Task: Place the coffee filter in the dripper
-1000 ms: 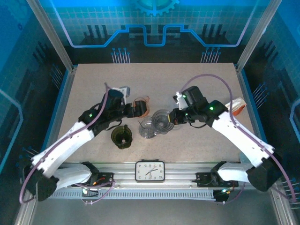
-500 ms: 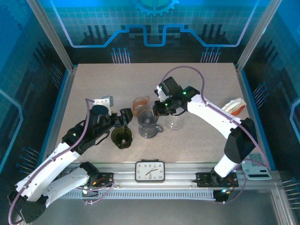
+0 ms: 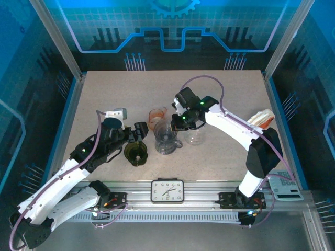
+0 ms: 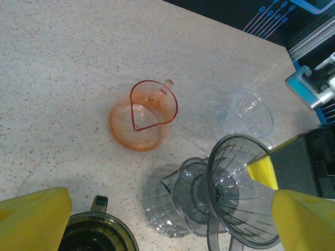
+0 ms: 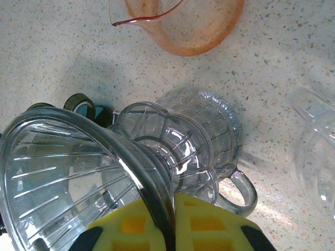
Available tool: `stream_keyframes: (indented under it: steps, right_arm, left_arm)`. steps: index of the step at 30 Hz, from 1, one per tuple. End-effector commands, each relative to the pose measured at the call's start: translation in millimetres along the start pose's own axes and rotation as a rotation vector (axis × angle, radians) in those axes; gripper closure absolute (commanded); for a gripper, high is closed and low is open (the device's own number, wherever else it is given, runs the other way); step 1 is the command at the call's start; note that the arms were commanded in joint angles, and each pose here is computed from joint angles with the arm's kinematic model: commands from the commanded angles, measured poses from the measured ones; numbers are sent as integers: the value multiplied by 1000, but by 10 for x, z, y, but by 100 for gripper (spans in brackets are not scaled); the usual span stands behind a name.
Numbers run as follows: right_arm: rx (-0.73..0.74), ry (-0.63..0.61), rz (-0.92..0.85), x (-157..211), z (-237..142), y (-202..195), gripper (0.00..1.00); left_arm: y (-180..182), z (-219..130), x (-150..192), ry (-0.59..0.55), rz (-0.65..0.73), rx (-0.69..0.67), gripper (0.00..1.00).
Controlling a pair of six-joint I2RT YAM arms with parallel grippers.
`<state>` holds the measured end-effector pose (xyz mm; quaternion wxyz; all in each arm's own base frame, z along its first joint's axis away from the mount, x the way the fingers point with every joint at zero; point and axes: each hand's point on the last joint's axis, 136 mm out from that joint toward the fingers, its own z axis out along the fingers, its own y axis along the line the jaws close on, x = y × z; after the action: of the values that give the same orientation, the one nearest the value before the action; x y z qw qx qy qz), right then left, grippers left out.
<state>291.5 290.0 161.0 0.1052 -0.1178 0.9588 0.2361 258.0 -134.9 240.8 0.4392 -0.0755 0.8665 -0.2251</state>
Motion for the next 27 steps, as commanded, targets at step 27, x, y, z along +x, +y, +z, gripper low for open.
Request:
stream_keyframes:
  steps: [27]
  right_arm:
    - [-93,-30,-28,-38,-28,353,57]
  left_arm:
    - [80,98,103,32,-2,-33,1]
